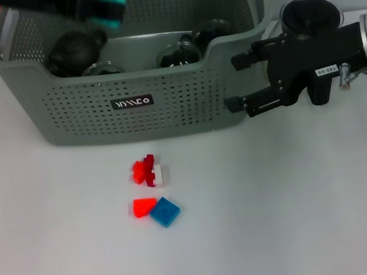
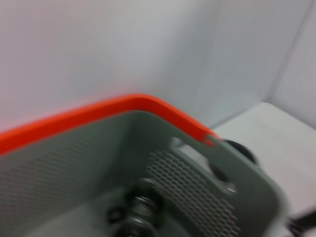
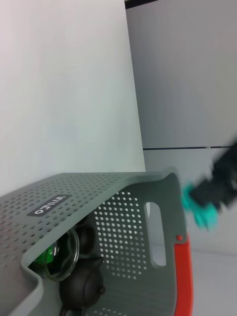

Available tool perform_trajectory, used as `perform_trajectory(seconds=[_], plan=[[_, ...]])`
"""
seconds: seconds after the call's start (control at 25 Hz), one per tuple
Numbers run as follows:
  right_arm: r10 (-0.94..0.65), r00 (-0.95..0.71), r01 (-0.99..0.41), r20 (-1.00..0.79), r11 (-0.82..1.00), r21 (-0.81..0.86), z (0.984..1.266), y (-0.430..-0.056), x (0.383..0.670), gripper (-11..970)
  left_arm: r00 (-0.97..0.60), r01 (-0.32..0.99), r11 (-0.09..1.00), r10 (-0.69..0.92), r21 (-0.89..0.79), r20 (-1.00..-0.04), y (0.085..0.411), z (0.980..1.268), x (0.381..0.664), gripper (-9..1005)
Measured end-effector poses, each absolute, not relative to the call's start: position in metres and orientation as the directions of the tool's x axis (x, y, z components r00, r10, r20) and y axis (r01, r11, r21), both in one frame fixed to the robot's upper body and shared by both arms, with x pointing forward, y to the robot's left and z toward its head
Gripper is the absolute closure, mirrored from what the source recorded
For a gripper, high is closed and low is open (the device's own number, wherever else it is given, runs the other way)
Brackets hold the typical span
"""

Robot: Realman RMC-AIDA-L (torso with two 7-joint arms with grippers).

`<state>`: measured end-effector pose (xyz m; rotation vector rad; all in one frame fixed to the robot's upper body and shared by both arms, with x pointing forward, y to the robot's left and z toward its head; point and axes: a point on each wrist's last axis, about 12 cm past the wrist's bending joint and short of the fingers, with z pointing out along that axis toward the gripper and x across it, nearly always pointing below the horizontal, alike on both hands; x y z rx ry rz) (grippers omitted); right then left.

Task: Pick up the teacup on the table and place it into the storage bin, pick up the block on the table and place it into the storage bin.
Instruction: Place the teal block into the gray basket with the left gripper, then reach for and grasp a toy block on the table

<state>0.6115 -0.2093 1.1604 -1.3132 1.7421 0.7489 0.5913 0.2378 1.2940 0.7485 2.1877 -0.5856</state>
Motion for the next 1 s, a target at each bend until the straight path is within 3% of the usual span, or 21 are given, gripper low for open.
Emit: perform_trajectory(seconds=[0.28,0.44,0.48,0.64,0.88,1.0], plan=[[-0.481,-0.136,-0.960,-0.866,0.279,-0.005,1.159,-0.210,0.610,81,-0.626,0.555,0.815,0.274,-0.170,-0.730,0.248,1.281,0.646,601],[-0.481,-0.142,-0.961,-0.865,0.278,0.003,1.159,-0.210,0.609,81,-0.612,0.520,0.845,0.264,-0.128,-0.745,0.250,1.270,0.658,600],[-0.481,-0.143,-0.961,-0.865,0.276,0.005,1.159,-0.210,0.609,81,-0.611,0.515,0.849,0.264,-0.122,-0.746,0.251,1.269,0.659,561],[-0.480,-0.143,-0.962,-0.865,0.274,0.007,1.159,-0.210,0.609,82,-0.604,0.514,0.852,0.277,-0.099,-0.747,0.253,1.270,0.658,404],[-0.475,-0.147,-0.961,-0.868,0.278,0.010,1.159,-0.211,0.609,81,-0.555,0.576,0.816,0.343,-0.052,-0.758,0.254,1.280,0.642,277],[-0.468,-0.163,-0.958,-0.868,0.287,0.025,1.158,-0.212,0.608,81,-0.449,0.734,0.680,0.486,0.001,-0.750,0.242,1.281,0.606,214]])
